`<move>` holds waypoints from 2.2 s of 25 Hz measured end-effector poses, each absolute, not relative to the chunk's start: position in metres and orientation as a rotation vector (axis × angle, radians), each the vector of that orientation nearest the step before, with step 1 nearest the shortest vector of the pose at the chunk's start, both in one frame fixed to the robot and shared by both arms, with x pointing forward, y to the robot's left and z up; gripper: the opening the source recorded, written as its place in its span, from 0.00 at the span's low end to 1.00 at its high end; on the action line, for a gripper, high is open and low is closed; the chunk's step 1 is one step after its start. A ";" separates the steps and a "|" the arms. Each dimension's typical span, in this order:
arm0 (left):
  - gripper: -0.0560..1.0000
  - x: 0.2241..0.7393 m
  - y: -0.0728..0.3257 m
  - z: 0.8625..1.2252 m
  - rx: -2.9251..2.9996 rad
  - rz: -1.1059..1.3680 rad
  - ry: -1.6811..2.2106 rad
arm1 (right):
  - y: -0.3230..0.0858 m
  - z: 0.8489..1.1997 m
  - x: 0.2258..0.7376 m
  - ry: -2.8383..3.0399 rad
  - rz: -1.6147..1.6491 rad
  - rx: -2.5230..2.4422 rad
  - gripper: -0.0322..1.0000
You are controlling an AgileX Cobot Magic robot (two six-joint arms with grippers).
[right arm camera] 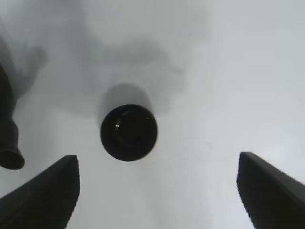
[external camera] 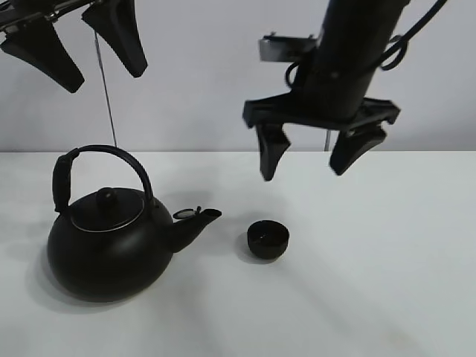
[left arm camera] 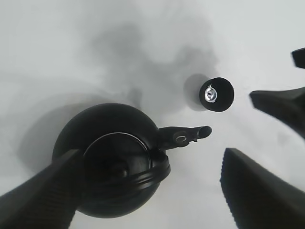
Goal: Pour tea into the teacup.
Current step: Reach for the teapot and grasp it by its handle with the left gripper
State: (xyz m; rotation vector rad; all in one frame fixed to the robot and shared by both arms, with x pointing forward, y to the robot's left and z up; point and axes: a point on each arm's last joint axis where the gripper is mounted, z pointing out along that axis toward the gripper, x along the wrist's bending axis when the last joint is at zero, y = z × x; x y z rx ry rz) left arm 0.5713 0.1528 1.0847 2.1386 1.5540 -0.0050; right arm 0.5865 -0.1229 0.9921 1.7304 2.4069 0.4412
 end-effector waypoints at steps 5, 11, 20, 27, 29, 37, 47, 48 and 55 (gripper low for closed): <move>0.59 0.571 0.153 1.085 2.139 -0.005 1.554 | -0.171 1.034 0.588 2.244 0.507 1.873 0.63; 0.59 0.571 0.153 1.085 2.138 -0.004 1.554 | -0.188 1.056 0.584 2.158 0.610 1.951 0.63; 0.59 0.571 0.153 1.085 2.138 -0.004 1.554 | -0.185 1.056 0.583 2.166 0.634 1.986 0.63; 0.59 0.571 0.153 1.085 2.138 -0.004 1.554 | -0.185 1.056 0.583 2.163 0.638 1.984 0.63; 0.59 0.571 0.153 1.085 2.137 -0.003 1.553 | -0.185 1.056 0.583 2.163 0.639 1.984 0.63; 0.59 0.572 0.153 1.085 2.136 -0.003 1.553 | -0.185 1.056 0.584 2.159 0.646 1.981 0.63; 0.59 0.573 0.153 1.085 2.127 0.008 1.550 | -0.184 1.056 0.584 2.154 0.653 1.978 0.63; 0.59 0.574 0.152 1.086 2.117 0.019 1.546 | -0.184 1.056 0.585 2.152 0.657 1.977 0.63; 0.59 0.581 0.151 1.090 2.045 0.097 1.517 | -0.183 1.059 0.590 2.109 0.728 1.945 0.63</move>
